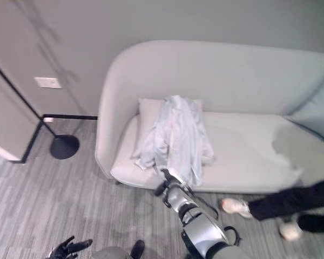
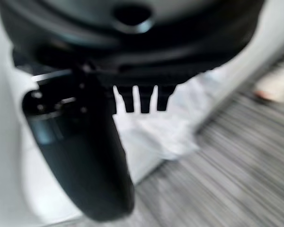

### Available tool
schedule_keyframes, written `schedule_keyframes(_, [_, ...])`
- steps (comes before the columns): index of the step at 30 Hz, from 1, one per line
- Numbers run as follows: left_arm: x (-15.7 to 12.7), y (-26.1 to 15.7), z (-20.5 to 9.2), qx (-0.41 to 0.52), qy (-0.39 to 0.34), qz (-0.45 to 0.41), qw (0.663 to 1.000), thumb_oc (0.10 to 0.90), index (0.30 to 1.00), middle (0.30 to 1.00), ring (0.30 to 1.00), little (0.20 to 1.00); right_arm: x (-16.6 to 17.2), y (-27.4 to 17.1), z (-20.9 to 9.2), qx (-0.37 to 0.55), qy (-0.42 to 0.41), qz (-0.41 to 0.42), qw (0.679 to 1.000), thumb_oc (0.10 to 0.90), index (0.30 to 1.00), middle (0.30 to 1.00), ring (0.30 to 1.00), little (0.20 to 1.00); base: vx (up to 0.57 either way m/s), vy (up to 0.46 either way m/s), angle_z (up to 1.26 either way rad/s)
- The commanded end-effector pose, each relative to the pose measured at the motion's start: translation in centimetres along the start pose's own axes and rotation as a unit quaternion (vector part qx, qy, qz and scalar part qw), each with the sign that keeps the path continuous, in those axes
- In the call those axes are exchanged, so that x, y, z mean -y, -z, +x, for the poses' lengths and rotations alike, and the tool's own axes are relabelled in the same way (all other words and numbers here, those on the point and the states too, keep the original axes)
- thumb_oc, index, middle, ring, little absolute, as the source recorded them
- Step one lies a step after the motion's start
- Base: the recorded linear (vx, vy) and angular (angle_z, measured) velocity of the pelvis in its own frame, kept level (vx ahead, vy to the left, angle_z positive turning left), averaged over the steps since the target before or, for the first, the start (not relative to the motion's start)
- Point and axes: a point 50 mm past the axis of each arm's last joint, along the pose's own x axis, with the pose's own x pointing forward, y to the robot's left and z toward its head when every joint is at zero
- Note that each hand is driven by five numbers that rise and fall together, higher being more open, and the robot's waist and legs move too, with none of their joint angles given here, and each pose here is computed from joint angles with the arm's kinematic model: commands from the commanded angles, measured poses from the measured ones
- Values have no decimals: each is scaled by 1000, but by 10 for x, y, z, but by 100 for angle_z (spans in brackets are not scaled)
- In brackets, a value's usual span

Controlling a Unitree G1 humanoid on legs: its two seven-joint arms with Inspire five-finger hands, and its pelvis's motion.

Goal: Hang the clothes on the sofa on the clothes rack.

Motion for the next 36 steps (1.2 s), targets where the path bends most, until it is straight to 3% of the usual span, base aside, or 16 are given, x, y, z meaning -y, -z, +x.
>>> schedule_keyframes(1, [-10,-3,0,11,-16,16,1000,800,900,900,900,900,10,-33,1,51,35,71,996,800,900,900,900,900,364,-516,80])
schedule_keyframes(4, [-2,9,-2,4,-14,26,1000,800,900,900,900,900,19,-25,1,38,78,92,992,800,900,900,900,900,191,-331,90])
schedule_keyframes(7, [26,9,-5,17,17,40,999,800,900,900,900,900,38,-3,2,-3,145,118,982,800,900,900,900,900,76,-102,41])
schedule_keyframes(12, [40,-4,-5,55,38,86,994,800,900,900,900,900,72,31,0,-60,203,219,953,800,900,900,900,900,78,-23,114])
schedule_keyframes(18, [39,-9,-5,70,49,110,990,800,900,900,900,900,93,15,2,-45,211,230,949,800,900,900,900,900,-29,38,49])
schedule_keyframes(23, [37,-15,-4,81,45,111,989,800,900,900,900,900,88,1,3,-25,200,227,953,800,900,900,900,900,26,76,19])
schedule_keyframes(25, [35,-19,-3,89,35,114,989,800,900,900,900,900,73,-18,3,19,186,216,958,800,900,900,900,900,56,22,-8])
schedule_keyframes(26, [34,-21,-3,92,27,97,991,800,900,900,900,900,48,-38,-1,80,159,199,964,800,900,900,900,900,28,4,-12])
schedule_keyframes(29, [32,-18,-3,89,20,79,993,800,900,900,900,900,34,-54,-10,155,142,166,964,800,900,900,900,900,-19,4,-12])
schedule_keyframes(34, [35,-4,-5,63,17,67,996,800,900,900,900,900,35,-64,-55,327,131,37,935,800,900,900,900,900,-50,-14,-13])
schedule_keyframes(36, [35,-2,-5,58,19,67,996,800,900,900,900,900,35,-62,-61,342,129,21,931,800,900,900,900,900,-31,-21,-14])
